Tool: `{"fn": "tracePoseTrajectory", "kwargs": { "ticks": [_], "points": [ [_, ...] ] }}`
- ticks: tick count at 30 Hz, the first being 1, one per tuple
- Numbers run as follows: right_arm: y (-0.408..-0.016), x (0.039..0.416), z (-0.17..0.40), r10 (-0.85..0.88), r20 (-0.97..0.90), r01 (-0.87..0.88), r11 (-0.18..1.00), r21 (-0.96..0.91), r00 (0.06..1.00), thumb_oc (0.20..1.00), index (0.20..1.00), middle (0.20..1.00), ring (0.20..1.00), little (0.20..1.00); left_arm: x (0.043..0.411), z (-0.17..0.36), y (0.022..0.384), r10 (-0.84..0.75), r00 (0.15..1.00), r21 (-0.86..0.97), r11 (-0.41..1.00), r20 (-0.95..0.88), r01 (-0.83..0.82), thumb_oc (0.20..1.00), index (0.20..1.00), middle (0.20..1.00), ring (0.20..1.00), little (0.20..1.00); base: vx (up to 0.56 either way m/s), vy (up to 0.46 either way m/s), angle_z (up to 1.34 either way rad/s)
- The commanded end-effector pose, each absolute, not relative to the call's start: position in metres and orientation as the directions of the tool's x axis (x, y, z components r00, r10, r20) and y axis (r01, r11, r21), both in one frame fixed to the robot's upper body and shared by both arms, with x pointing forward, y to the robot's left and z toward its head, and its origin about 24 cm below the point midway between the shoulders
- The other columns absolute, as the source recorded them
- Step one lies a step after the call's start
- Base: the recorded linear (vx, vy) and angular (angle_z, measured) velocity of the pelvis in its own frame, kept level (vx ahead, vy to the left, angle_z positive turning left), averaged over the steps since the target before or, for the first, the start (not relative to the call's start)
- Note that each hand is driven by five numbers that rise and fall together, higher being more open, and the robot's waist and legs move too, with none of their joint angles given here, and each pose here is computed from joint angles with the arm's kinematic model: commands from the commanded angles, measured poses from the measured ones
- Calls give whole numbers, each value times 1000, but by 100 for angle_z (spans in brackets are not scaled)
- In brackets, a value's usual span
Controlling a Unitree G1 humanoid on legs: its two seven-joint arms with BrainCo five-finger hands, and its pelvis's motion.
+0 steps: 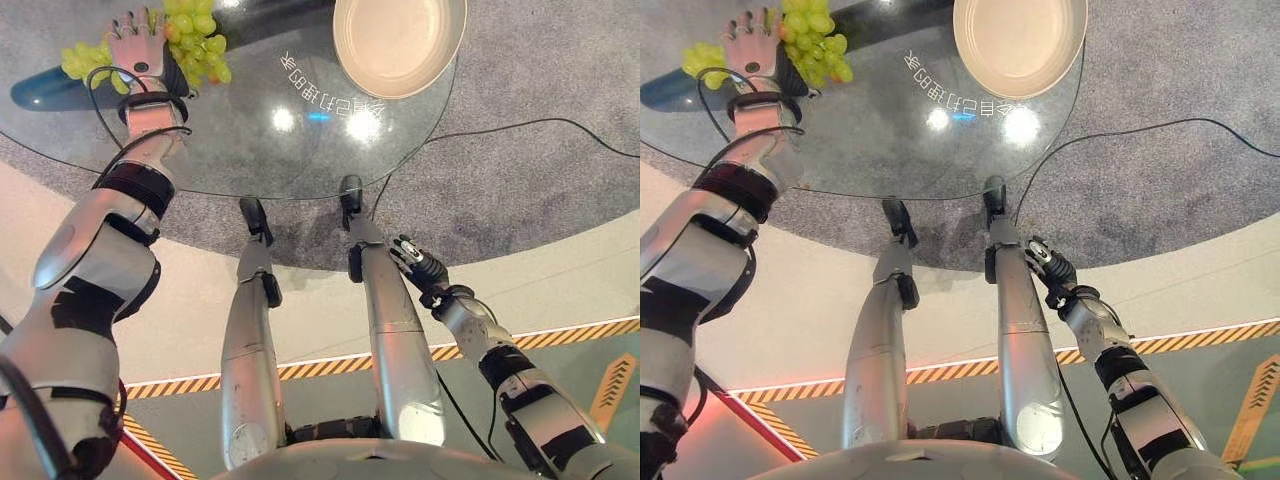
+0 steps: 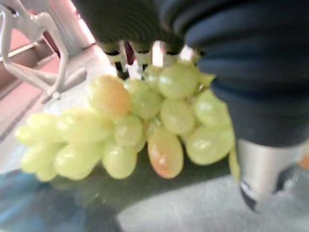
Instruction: Pick up fruits into the plate
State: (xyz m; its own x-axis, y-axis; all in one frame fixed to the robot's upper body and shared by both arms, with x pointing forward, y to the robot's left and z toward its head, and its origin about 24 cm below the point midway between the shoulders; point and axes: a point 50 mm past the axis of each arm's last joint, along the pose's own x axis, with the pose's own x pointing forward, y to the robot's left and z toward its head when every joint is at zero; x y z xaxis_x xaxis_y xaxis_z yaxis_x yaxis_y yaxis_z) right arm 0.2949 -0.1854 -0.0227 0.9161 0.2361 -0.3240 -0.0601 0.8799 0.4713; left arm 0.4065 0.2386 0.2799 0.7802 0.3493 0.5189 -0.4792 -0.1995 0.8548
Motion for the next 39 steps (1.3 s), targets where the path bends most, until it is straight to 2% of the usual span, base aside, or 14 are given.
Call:
{"fn": "tracePoseTrajectory", "kwargs": {
  "ticks": [1,6,7,18,31,37,39],
  "points": [
    [-170,284,-29,295,-308,-101,850,516,905,1000,1000,1000,1000,1000,399,260,275,505,728,885,-222,464,-410,1000,1000,1000,1000,1000,0,0,0],
    [-170,283,-28,294,-302,-99,845,526,907,1000,1000,1000,1000,1000,395,265,285,544,699,884,-232,463,-405,1000,1000,1000,1000,1000,0,0,0],
    [-170,284,-27,290,-296,-93,839,536,910,1000,1000,1000,1000,1000,394,263,288,553,712,901,-232,433,-368,200,200,200,200,200,0,0,0],
    [-169,284,-24,302,-275,-104,823,558,913,1000,1000,1000,1000,1000,399,262,280,506,765,917,-254,398,-308,200,200,200,200,200,0,0,0],
    [-173,280,-26,292,-267,-99,823,559,918,1000,1000,1000,1000,1000,402,253,270,446,802,918,-200,396,-342,200,200,200,200,200,0,0,0],
    [-172,279,-25,291,-249,-109,823,558,924,1000,1000,1000,1000,1000,404,241,263,400,833,914,-34,382,-404,200,200,200,200,200,-5,0,0],
    [-169,278,-23,294,-225,-126,822,555,929,1000,1000,1000,1000,1000,406,237,255,354,855,888,119,379,-443,200,200,200,200,200,-13,-6,2]
  ]
}}
